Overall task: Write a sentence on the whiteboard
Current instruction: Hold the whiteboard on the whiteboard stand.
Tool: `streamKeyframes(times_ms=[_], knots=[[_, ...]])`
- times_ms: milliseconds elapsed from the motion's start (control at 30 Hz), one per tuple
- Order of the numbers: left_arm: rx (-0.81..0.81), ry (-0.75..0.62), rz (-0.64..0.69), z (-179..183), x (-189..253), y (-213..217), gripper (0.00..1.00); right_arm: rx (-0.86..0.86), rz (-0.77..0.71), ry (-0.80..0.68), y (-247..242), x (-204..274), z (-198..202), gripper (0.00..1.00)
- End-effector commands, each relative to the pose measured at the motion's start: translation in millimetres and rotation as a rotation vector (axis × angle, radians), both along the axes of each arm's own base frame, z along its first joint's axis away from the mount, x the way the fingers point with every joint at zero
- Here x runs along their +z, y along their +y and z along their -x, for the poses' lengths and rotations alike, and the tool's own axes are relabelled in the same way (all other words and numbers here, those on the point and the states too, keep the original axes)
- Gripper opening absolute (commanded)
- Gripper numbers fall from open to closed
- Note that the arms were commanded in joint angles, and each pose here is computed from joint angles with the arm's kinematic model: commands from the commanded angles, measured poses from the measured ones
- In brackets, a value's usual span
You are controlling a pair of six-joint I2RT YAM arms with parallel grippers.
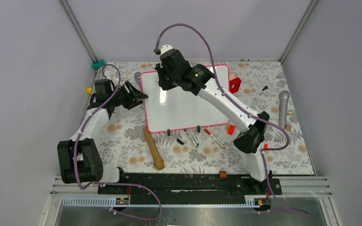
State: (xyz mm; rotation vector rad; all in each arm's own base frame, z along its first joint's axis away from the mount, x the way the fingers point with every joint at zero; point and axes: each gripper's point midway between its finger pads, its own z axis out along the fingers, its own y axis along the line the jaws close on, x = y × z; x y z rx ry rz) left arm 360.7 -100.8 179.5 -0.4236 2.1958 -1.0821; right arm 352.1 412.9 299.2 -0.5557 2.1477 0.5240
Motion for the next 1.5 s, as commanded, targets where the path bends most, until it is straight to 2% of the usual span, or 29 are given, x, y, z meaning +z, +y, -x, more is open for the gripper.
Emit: streamKeyframes(times_ms=[0,100,200,333,700,967,1067,1233,1267,1400,1467], knots=[[-0.01,-0.024,-0.011,-6,-2,-2,0.53,-0.031,0.003,-0.04,7,10,2,0.0],[-0.017,-0.022,-0.01,-5,-4,-4,0.5,-0.049,0.016,-0.049,7,7,-1,0.0],[-0.03,-0.021,-0.008,-4,-5,-6,0.43,-0.056,0.027,-0.05,8,3,-2,0.0],[-0.037,0.006,-0.006,-6,-11,-6,0.41,-0.062,0.036,-0.049,13,-4,-7,0.0],[-0.02,-0.012,-0.125,-2,-4,7,0.57,-0.066,0.045,-0.065,12,-3,-10,0.0],[0.001,-0.025,-0.143,-9,-10,11,0.65,-0.054,0.038,-0.071,12,2,-8,0.0],[0.0,-0.065,-0.123,-12,4,11,0.66,-0.05,0.034,-0.076,10,6,-6,0.0],[0.058,-0.165,-0.099,-14,43,30,0.74,-0.041,0.028,-0.096,0,20,0,0.0],[0.083,-0.181,-0.079,-15,51,38,0.74,-0.045,0.028,-0.103,-3,24,2,0.0],[0.15,-0.208,0.016,-30,68,59,0.62,-0.062,0.029,-0.122,-18,32,8,0.0],[0.162,-0.208,0.054,-39,68,61,0.49,-0.066,0.028,-0.13,-25,35,11,0.0]])
